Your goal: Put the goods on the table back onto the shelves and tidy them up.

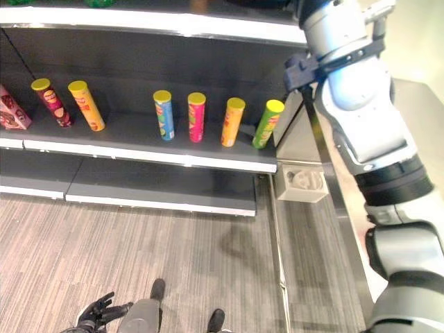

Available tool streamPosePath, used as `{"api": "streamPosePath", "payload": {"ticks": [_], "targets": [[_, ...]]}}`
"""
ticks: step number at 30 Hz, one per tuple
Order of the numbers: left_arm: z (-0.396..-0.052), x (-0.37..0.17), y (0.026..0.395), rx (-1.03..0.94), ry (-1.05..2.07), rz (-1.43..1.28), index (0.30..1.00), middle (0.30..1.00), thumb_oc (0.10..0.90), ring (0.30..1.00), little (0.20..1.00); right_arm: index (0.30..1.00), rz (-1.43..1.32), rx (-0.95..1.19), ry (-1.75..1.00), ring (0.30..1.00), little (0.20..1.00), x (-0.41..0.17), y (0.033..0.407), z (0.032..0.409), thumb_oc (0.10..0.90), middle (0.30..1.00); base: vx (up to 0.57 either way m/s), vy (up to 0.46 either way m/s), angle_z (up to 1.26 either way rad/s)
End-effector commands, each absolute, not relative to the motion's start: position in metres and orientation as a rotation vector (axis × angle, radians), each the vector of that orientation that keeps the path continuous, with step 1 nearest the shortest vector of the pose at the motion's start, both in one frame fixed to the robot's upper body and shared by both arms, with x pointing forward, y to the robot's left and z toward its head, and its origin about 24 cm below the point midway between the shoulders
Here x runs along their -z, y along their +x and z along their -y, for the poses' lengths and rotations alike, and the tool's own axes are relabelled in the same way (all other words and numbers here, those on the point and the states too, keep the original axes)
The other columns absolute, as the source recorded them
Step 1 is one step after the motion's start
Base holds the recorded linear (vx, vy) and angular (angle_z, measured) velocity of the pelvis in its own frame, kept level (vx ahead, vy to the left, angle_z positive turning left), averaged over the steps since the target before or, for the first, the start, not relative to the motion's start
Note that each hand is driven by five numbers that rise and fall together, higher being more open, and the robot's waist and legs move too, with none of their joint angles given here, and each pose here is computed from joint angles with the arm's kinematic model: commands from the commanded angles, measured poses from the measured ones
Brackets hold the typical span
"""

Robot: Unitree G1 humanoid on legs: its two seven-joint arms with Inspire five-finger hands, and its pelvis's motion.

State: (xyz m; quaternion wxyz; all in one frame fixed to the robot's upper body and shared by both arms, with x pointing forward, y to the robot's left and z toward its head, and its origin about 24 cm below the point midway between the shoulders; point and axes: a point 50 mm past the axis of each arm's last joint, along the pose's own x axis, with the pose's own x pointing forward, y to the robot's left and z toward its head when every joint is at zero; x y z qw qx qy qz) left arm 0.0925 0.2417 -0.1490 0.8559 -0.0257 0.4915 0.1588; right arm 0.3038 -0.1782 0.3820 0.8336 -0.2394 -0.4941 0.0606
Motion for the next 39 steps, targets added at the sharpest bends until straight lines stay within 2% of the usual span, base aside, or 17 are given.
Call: {"api": "streamPosePath", "payload": {"ticks": [1,5,11,18,19,20,21,25,39], "targets": [[-0.260,0.143,0.094,-0.318,0.049,-1.012,0.900,0.900,0.800,0.900,0.900,0.300,1.110,-0.013,-0.486,0.300,0.300,-0.402,0.298,0.193,0.400,0.300,0.26,0.167,-0.22],[-0.259,0.146,0.082,-0.296,0.073,-1.053,0.900,0.900,0.800,0.900,0.900,0.300,1.097,-0.028,-0.489,0.300,0.300,-0.399,0.301,0.188,0.400,0.300,0.20,0.173,0.05],[-0.267,0.142,0.088,-0.333,0.076,-1.027,0.900,0.900,0.800,0.900,0.900,0.300,1.066,-0.029,-0.476,0.300,0.300,-0.396,0.312,0.182,0.400,0.300,0.14,0.208,-0.24],[-0.270,0.130,0.118,-0.303,0.091,-0.916,0.900,0.900,0.800,0.900,0.900,0.300,1.105,-0.058,-0.481,0.300,0.300,-0.415,0.309,0.169,0.400,0.300,0.05,0.006,-0.14],[-0.269,0.132,0.116,-0.280,0.145,-0.942,0.900,0.900,0.800,0.900,0.900,0.300,1.133,0.021,-0.488,0.300,0.300,-0.414,0.310,0.180,0.400,0.300,0.18,-0.268,-0.03],[-0.277,0.127,0.122,-0.278,0.151,-0.930,0.900,0.900,0.800,0.900,0.900,0.300,1.118,-0.075,-0.549,0.300,0.300,-0.425,0.308,0.159,0.400,0.300,0.17,-0.221,0.19],[-0.275,0.127,0.124,-0.293,0.124,-0.919,0.900,0.900,0.800,0.900,0.900,0.300,1.099,-0.079,-0.506,0.300,0.300,-0.426,0.310,0.160,0.400,0.300,0.15,-0.168,0.47],[-0.259,0.135,0.117,-0.273,0.077,-0.942,0.900,0.900,0.800,0.900,0.900,0.300,1.130,-0.103,-0.524,0.300,0.300,-0.419,0.306,0.155,0.400,0.300,0.23,-0.120,0.61],[-0.260,0.141,0.105,-0.320,0.065,-0.995,0.900,0.900,0.800,0.900,0.900,0.300,1.024,-0.028,-0.529,0.300,0.300,-0.413,0.330,0.165,0.400,0.300,0.05,-0.043,0.16]]}}
